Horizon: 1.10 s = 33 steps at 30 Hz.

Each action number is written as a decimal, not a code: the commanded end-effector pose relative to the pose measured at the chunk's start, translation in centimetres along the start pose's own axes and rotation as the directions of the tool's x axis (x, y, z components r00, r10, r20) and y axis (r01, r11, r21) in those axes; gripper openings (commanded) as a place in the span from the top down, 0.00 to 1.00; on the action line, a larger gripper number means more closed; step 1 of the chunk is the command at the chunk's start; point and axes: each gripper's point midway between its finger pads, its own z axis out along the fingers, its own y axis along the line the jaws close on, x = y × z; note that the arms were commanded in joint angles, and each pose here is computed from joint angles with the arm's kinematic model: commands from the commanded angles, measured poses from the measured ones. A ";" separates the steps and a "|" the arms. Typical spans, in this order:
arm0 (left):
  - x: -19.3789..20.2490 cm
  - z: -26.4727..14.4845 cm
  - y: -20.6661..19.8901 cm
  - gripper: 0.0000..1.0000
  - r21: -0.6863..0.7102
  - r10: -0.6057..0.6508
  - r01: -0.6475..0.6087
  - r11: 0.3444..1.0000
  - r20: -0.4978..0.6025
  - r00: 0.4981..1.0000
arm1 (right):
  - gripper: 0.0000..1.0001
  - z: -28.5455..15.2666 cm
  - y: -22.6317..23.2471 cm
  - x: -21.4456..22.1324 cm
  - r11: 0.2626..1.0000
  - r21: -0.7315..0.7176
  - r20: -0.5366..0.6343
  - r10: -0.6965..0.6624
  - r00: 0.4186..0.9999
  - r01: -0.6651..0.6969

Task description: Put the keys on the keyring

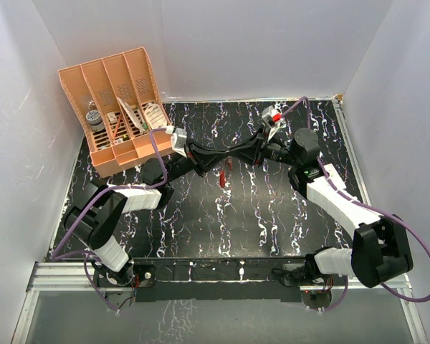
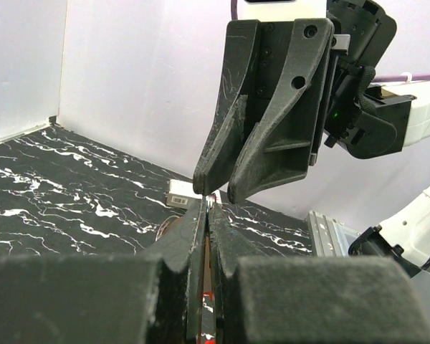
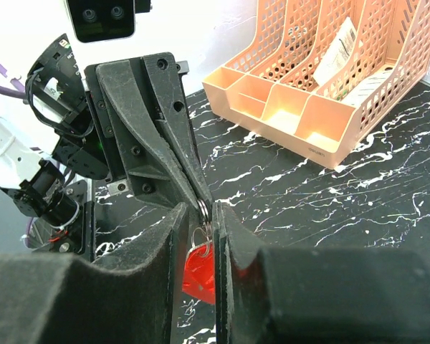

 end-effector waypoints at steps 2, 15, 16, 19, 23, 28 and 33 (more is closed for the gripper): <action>-5.0 0.6 -3.2 1.00 0.117 0.115 -0.133 0.984 0.143 0.983 | 0.80 0.4 0.5 -2.3 0.996 -0.027 0.050 -0.085 0.995 0.086; -6.2 0.4 -4.0 1.00 0.130 0.149 -0.170 0.977 0.157 0.976 | 0.81 0.5 0.9 -1.6 0.995 -0.067 0.034 -0.069 0.997 0.071; -6.5 0.3 -4.0 1.00 0.129 0.155 -0.177 0.976 0.160 0.975 | 0.82 0.5 0.9 -1.6 0.995 -0.069 0.033 -0.070 0.997 0.073; -6.7 0.4 -4.1 1.00 0.132 0.158 -0.181 0.975 0.164 0.974 | 0.88 0.5 0.9 -1.5 0.995 -0.072 0.031 -0.069 0.997 0.071; -6.6 0.3 -4.2 1.00 0.141 0.145 -0.169 0.975 0.162 0.976 | 0.90 0.5 1.0 -1.5 0.994 -0.078 0.032 -0.068 0.997 0.071; -6.2 0.2 -4.3 1.00 0.160 0.122 -0.147 0.976 0.158 0.980 | 0.88 0.5 1.1 -1.7 0.994 -0.081 0.037 -0.074 0.997 0.077; -5.7 0.2 -4.4 1.00 0.181 0.101 -0.127 0.975 0.147 0.984 | 0.88 0.6 1.2 -1.8 0.993 -0.089 0.039 -0.077 0.996 0.080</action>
